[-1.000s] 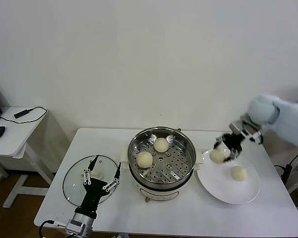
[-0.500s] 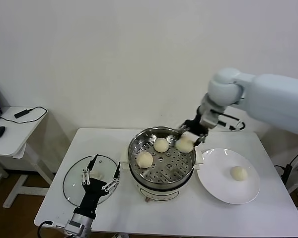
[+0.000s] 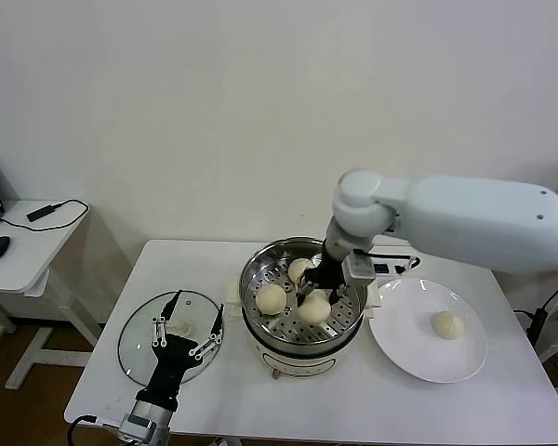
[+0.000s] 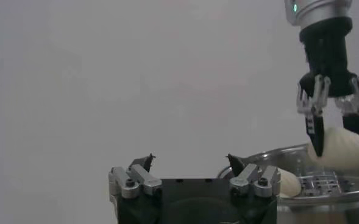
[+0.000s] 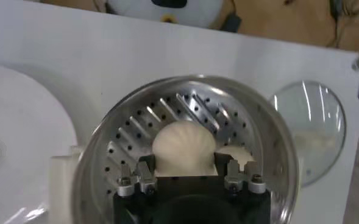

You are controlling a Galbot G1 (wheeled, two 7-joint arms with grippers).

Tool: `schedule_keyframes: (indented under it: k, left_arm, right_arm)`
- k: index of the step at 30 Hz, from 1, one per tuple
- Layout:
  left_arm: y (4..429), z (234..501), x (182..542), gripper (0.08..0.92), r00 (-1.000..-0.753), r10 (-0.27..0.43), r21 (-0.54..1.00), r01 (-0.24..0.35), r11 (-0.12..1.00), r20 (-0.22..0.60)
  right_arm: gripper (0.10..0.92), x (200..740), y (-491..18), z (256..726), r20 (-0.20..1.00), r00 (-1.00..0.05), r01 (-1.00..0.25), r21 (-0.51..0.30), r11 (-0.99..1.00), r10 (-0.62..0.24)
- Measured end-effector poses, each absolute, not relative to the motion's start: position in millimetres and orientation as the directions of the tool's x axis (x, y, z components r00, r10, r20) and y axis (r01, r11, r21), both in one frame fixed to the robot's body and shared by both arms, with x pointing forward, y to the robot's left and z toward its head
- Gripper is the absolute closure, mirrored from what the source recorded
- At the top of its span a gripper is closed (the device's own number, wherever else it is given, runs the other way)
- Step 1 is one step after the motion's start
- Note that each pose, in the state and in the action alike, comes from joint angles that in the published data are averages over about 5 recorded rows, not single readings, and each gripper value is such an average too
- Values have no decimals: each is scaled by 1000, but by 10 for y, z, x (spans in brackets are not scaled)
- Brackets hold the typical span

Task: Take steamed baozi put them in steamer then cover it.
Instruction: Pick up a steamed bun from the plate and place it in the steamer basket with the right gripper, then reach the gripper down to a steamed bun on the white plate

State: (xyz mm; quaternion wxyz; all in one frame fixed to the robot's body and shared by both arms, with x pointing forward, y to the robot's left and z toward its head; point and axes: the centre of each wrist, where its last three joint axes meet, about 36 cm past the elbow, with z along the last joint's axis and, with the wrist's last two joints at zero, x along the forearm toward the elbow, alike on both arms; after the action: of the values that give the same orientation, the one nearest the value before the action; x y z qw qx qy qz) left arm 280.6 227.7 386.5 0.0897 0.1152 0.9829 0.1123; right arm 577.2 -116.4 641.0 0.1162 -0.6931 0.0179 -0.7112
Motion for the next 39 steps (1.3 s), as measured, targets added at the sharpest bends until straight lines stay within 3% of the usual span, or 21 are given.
schedule_keyframes:
  k: [10,18,25,31,39]
  left_arm:
    - [2299,3848,2805,177,-958,242,241,201,949,-152]
    - [2295,3847,2813,177,-959,237,238,196,951,-155]
    - [2305,3840,2819,177,-961,230,239,190,952,-155]
    - [2305,3844,2826,177,-960,230,239,189,953,-158]
    - [2272,3846,2826,177,-958,240,234,199,952,-161]
  right_arm:
    - [342,5751,-1058,6098,987,14,200,-161,-967,-161]
    - [216,5760,-1038,6012,987,13,209,-162,-964,-163]
    - [200,5807,-1112,6123,984,-5,159,-173,-972,-176]
    - [200,5970,-1374,6499,978,-43,-22,-205,-978,-204]
    - [200,6321,-2278,6992,965,-95,-507,-259,-823,-245]
